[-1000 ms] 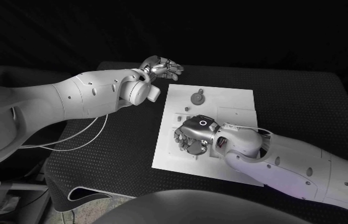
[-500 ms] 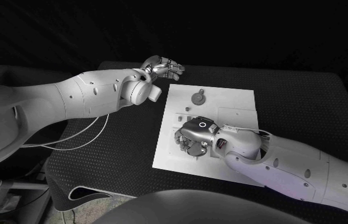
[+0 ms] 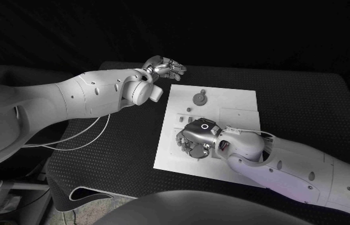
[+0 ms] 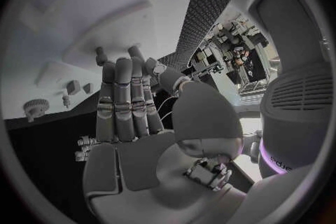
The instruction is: Assemble the parts on the task board
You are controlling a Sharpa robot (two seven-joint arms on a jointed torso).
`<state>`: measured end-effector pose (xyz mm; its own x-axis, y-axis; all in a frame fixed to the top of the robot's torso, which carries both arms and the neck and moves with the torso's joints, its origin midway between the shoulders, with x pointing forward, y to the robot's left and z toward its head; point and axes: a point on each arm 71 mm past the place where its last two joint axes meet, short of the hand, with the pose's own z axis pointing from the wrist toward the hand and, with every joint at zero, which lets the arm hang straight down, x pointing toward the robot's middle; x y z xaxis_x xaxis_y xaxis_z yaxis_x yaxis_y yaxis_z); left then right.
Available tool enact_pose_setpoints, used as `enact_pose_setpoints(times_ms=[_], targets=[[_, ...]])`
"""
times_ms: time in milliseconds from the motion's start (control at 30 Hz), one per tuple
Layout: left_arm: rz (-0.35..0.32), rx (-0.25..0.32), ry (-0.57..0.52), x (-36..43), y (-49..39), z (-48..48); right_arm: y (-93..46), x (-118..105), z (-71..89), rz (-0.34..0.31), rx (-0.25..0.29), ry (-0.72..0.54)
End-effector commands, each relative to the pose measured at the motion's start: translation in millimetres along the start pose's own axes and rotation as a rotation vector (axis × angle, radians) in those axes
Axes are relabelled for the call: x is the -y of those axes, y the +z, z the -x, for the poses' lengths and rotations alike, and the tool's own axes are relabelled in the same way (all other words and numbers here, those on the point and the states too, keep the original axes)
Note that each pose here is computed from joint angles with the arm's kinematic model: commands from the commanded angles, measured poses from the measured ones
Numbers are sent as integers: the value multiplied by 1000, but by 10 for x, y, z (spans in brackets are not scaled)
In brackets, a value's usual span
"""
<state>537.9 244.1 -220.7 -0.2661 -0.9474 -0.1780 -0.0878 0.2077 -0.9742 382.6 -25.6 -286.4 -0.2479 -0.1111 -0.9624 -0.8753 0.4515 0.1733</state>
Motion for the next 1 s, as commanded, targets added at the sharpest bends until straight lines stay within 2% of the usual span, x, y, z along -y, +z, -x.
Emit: enact_pose_setpoints(times_ms=[33,1000], targets=[[-8,-16,-10,19,6,-22,-12,-14,-55,6,-33,-9],[-8,-16,-10,18,7,-21,-23,-27,-72,12,-45,7]])
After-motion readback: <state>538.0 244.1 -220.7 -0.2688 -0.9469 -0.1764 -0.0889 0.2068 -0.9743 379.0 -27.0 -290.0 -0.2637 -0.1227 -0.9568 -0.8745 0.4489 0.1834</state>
